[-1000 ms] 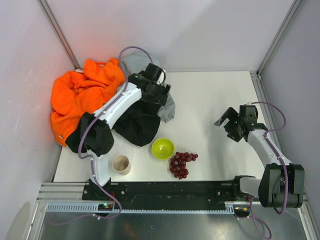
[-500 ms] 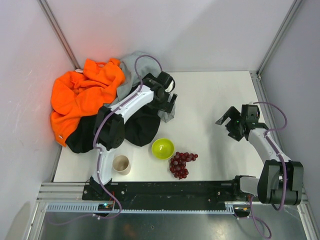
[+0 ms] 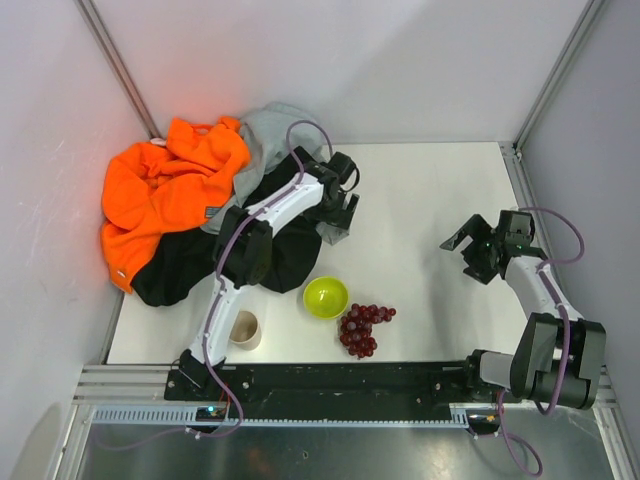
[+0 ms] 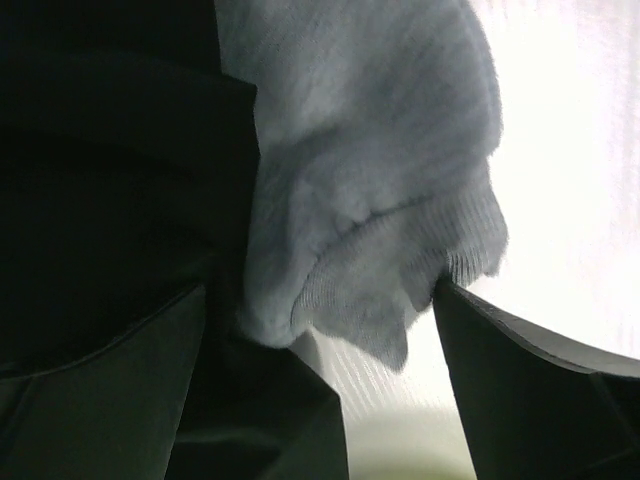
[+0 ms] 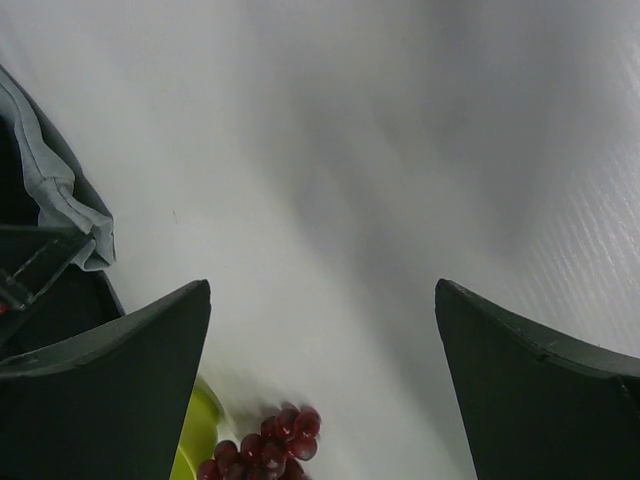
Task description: Pick out a specific cloth from the pile
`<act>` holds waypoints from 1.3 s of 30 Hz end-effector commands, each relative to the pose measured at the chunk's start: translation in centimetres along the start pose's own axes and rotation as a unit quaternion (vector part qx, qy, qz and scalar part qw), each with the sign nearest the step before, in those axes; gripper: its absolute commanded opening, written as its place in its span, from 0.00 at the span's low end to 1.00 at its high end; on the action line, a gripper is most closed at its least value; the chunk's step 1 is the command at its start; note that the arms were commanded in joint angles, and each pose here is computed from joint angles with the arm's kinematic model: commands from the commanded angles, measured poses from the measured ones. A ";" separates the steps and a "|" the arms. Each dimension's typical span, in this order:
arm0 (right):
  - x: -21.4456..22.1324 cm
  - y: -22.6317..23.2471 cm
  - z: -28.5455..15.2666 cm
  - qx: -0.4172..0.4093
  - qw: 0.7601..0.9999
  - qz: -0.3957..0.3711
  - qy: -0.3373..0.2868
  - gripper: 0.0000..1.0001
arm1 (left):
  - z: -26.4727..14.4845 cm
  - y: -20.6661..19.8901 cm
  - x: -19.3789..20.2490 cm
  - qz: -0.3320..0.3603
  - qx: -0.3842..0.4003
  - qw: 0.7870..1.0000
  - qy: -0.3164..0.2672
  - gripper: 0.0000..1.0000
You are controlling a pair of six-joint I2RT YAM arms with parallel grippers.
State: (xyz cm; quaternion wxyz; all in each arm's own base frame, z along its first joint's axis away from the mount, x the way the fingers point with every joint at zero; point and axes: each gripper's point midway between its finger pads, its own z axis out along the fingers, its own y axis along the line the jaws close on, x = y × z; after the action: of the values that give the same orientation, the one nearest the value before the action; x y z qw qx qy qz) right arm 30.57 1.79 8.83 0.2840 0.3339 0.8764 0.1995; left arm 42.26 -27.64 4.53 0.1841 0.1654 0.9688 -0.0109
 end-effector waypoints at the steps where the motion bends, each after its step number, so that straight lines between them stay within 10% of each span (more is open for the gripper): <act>1: -0.5 1.4 -0.3 -0.029 0.999 -0.013 0.010 0.99 | 1.4 0.4 -0.3 0.021 -0.039 0.999 -0.001 1.00; 6: -0.2 1.6 -0.3 -0.038 0.999 -0.017 0.021 0.99 | 3.6 0.5 1.3 0.045 -0.054 0.997 0.026 0.85; 11: 0.0 1.5 -0.3 -0.036 0.999 -0.021 0.028 0.99 | 2.6 0.7 0.6 0.049 -0.058 0.997 0.013 0.31; 16: 0.1 1.6 -0.4 -0.038 0.999 -0.018 0.031 0.99 | -0.8 2.3 -1.7 0.046 -0.095 0.994 -0.033 0.04; 31: 0.1 2.2 -0.6 -0.047 0.998 -0.016 0.030 0.99 | -18.6 11.5 -6.5 -0.072 -0.160 0.963 -0.204 0.01; 39: 0.7 2.6 -0.3 -0.051 0.998 -0.024 0.039 0.99 | -17.4 18.9 0.6 -0.130 -0.210 0.960 -0.132 0.01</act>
State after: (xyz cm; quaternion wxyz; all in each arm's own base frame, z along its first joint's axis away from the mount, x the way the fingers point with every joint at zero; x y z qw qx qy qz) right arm 30.13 3.54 8.84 0.2569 0.3046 0.8857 0.2381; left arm 43.82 -12.36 23.82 0.3780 0.0234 0.9202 0.0992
